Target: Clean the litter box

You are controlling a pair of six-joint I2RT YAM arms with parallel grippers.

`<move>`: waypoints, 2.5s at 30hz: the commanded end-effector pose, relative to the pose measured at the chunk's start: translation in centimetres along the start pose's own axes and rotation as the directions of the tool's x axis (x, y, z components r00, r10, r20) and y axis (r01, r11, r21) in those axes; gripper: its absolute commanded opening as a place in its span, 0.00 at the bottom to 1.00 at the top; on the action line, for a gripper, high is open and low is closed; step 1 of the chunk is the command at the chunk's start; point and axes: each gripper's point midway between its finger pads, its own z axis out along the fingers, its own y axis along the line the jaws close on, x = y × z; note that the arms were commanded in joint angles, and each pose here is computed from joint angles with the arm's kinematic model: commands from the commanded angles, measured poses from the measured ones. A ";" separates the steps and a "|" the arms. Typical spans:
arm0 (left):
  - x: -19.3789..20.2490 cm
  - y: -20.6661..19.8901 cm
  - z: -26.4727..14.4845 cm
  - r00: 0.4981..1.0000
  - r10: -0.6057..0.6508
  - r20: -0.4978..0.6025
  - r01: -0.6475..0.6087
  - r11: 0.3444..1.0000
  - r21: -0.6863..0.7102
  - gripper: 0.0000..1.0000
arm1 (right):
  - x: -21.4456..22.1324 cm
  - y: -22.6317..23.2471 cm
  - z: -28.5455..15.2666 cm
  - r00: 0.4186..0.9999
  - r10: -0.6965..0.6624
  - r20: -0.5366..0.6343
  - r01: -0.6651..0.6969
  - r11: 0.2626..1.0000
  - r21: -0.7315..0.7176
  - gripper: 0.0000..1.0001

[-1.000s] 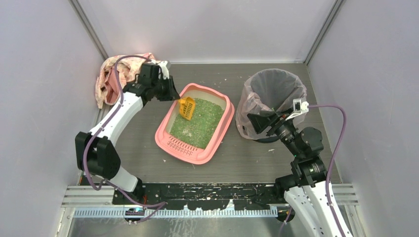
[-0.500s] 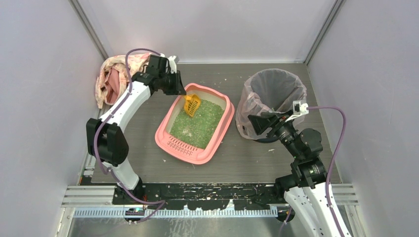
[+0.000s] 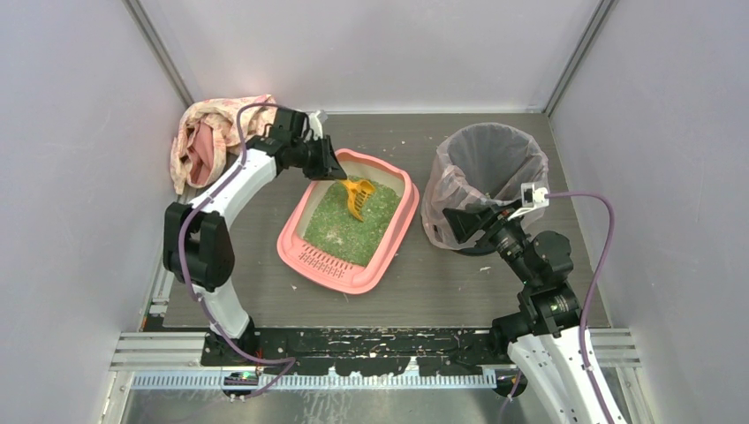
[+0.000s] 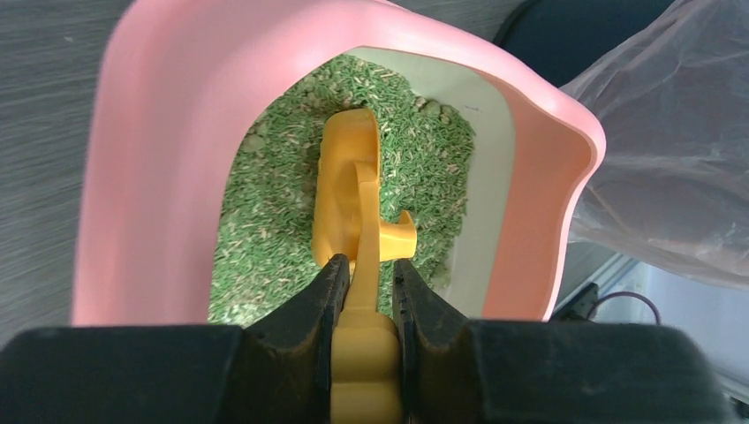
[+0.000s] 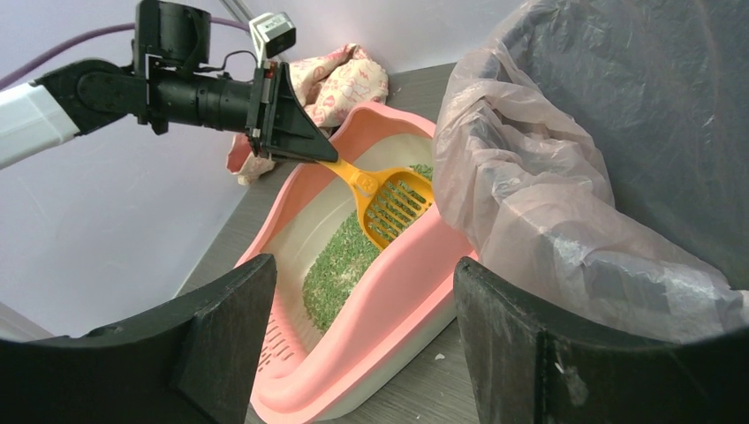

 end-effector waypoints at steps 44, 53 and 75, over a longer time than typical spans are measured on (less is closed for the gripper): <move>-1.8 0.1 -9.2 0.870 -0.429 0.243 0.293 0.847 0.444 0.00 | -1.2 0.7 1.1 0.999 0.014 0.034 -0.013 0.999 -0.034 0.78; 1.3 0.8 -10.5 0.845 -0.486 0.223 0.337 0.808 0.482 0.00 | -0.9 0.7 1.1 0.999 0.021 0.034 -0.020 0.999 -0.042 0.78; 6.5 3.2 -8.9 0.771 -0.596 0.223 0.402 0.728 0.555 0.00 | 0.0 0.4 1.7 0.999 0.044 -0.003 -0.045 0.998 -0.043 0.78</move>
